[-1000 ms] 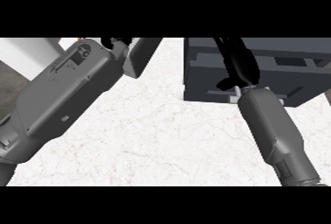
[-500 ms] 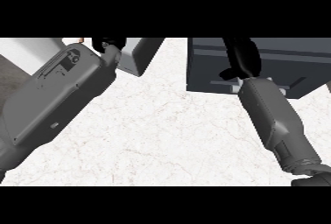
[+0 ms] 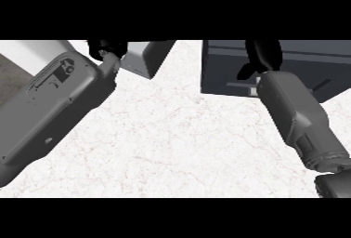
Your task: Pick up the can, place it into the drawer and close the drawer
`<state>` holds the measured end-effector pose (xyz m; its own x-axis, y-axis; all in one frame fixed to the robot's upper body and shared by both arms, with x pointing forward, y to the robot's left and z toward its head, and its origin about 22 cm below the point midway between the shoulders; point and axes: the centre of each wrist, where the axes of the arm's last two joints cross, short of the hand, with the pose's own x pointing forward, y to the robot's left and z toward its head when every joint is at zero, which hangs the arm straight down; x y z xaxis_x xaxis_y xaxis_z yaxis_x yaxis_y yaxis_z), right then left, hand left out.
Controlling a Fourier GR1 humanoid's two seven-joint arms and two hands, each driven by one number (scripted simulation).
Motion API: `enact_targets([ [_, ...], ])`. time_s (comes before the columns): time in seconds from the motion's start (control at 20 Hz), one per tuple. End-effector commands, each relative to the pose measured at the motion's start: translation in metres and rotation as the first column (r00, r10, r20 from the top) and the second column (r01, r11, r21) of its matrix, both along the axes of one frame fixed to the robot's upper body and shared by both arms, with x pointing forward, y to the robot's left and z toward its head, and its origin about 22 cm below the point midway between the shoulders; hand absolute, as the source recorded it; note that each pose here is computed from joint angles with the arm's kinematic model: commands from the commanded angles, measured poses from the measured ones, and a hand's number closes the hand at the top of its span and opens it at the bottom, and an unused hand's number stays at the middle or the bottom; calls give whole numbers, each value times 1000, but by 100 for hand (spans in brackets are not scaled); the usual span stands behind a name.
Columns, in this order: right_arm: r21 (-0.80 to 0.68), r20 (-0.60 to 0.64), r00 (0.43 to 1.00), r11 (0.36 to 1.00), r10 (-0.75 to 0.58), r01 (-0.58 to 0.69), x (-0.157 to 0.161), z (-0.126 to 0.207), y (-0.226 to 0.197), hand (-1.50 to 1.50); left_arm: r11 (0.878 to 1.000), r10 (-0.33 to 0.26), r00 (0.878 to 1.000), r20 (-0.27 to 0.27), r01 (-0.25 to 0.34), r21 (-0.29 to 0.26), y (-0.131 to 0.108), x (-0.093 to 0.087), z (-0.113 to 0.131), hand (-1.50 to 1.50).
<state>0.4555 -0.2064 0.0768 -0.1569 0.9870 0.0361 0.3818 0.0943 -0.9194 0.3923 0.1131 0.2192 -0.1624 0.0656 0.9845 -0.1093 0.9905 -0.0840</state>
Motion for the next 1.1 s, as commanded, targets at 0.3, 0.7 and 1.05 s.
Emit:
enact_targets([
  [0.3,30,11,1000,1000,8,-9,15,40,7,-150,1000,-26,1000,4,26,-3,-5,-8,10,-150],
  [0.7,533,-65,983,839,169,-109,14,33,32,-150,1000,-23,1000,-8,23,7,4,-10,10,-150],
  [1.05,653,-19,977,743,211,-148,18,46,16,-150,1000,-19,1000,-4,19,0,14,-17,9,-150],
])
